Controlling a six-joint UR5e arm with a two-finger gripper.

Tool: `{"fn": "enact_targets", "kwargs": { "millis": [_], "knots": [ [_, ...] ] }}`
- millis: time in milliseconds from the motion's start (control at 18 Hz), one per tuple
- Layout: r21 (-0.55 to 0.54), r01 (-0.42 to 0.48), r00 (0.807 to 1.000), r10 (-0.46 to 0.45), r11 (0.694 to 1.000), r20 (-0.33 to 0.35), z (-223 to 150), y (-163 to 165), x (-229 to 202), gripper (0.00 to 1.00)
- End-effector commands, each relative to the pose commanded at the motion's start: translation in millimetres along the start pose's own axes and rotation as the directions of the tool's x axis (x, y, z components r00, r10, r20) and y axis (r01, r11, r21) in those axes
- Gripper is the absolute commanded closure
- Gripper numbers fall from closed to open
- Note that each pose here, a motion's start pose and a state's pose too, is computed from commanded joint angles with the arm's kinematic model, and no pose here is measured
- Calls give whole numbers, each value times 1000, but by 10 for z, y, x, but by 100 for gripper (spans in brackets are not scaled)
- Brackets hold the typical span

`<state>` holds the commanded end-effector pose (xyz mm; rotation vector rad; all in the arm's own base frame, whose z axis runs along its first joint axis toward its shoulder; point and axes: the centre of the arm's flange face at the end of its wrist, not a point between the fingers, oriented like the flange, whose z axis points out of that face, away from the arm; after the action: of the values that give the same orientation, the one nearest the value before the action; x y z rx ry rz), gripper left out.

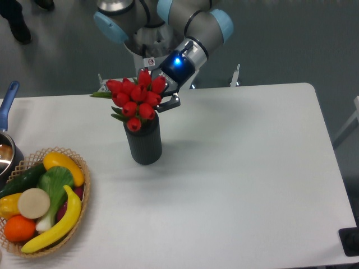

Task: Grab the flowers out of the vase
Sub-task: 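Lift the tulip bunch up out of the black vase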

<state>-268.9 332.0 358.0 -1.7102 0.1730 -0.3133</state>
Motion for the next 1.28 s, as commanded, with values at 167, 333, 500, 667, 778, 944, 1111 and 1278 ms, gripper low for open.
{"fn": "enact_targets", "kwargs": {
  "millis": [167,333,500,667,778,944,1111,1278],
  "knots": [
    [22,16,1000,-16,1000,3,-30,-236,10,86],
    [28,21,1000,-21,999,6,-54,-419,-9,86],
    [34,27,1000,-27,999,9,-79,-600,9,86],
    [35,32,999,-32,999,12,-99,-743,18,86],
    [35,23,1000,-23,999,14,-107,-802,24,85],
    [30,28,999,-28,999,21,-131,-926,31,85],
    [30,20,999,-21,999,27,-154,-1046,50,85],
    [29,16,999,-17,999,32,-172,-1136,82,85]
  ]
}}
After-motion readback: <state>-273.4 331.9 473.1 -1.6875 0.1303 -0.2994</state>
